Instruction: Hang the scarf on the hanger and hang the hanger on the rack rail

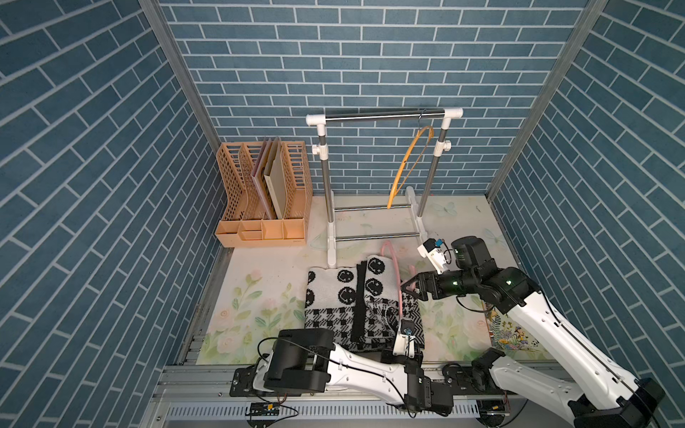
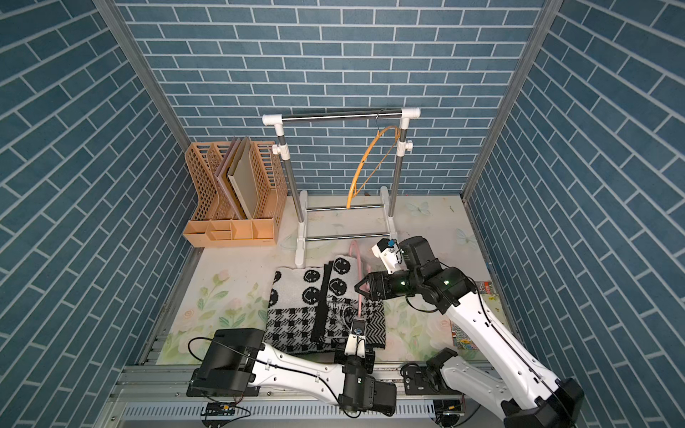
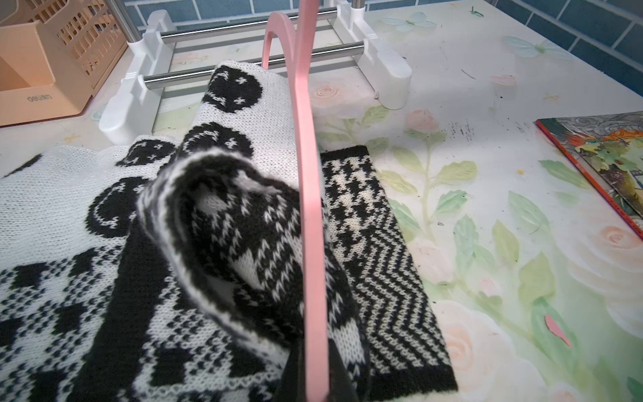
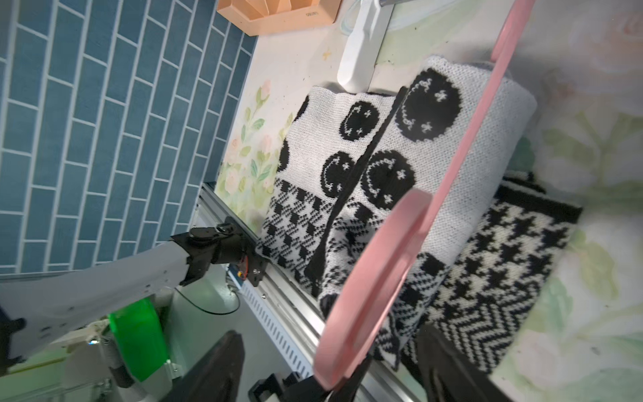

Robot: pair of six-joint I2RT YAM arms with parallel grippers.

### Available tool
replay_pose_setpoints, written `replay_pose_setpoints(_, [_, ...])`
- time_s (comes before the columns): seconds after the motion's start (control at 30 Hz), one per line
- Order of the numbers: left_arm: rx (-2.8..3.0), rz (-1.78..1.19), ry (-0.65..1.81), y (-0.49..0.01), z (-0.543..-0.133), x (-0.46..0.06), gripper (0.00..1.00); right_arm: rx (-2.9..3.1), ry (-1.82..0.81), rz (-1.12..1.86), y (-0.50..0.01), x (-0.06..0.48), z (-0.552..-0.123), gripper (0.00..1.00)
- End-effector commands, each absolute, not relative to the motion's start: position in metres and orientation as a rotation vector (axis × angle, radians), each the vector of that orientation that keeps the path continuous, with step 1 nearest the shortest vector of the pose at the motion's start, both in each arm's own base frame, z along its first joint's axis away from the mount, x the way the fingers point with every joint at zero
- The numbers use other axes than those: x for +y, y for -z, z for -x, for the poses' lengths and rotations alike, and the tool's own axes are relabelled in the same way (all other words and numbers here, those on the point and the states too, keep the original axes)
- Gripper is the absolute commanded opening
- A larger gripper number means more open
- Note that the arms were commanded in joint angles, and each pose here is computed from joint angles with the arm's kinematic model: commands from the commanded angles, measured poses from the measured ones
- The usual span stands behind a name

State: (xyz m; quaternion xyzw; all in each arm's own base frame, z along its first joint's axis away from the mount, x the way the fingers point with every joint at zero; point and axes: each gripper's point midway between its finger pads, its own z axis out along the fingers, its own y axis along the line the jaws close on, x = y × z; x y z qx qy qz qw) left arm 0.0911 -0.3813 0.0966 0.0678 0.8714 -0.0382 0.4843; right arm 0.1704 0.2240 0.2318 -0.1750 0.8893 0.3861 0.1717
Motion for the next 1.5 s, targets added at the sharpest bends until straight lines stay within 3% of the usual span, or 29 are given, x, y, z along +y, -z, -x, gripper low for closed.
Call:
replay_pose_setpoints(0.0, [2.223, -0.240, 0.100, -0.069, -0.059, -0.385, 0.00, 2.575, -1.021, 0.456, -0.228, 0.220, -0.178, 0.65])
replay_pose_setpoints(0.1, [2.224, -0.239, 0.100, -0.069, -0.059, -0.385, 0.00, 2.539, -1.041, 0.429, -0.239, 0.225, -0.185, 0.50])
replay_pose_setpoints(0.27, [2.226, -0.237, 0.097, -0.069, -0.059, -0.385, 0.00, 2.629, -1.005, 0.408, -0.227, 0.223, -0.184, 0.11])
replay_pose_setpoints(0.33, [2.222, -0.218, 0.075, -0.077, -0.060, -0.381, 0.00, 2.647, -0.989, 0.393, -0.225, 0.221, -0.184, 0.00])
replay_pose_setpoints(0.4, [2.210, -0.214, 0.066, -0.083, -0.061, -0.381, 0.17, 2.662, -0.977, 0.380, -0.224, 0.219, -0.184, 0.00])
replay_pose_setpoints(0.5, [2.205, -0.212, 0.069, -0.094, -0.061, -0.384, 0.63, 2.677, -0.975, 0.350, -0.224, 0.219, -0.185, 0.00])
replay_pose_setpoints(0.6, [2.215, -0.206, 0.096, -0.106, -0.059, -0.387, 0.82, 2.699, -0.944, 0.326, -0.220, 0.218, -0.188, 0.00])
replay_pose_setpoints(0.83, [2.260, -0.213, 0.258, -0.157, -0.051, -0.391, 0.91, 2.755, -0.862, 0.258, -0.205, 0.210, -0.192, 0.00])
replay_pose_setpoints(1.07, [2.247, -0.117, 0.718, -0.239, -0.068, -0.367, 0.92, 2.776, -0.868, 0.214, -0.197, 0.209, -0.190, 0.00])
replay_pose_setpoints(1.27, [2.221, 0.177, 0.963, -0.231, -0.133, -0.292, 0.93, 2.786, -0.897, 0.211, -0.191, 0.211, -0.187, 0.00])
replay_pose_setpoints(1.47, [2.293, 0.166, 1.002, -0.170, -0.165, -0.268, 0.92, 2.800, -0.906, 0.210, -0.186, 0.212, -0.185, 0.00])
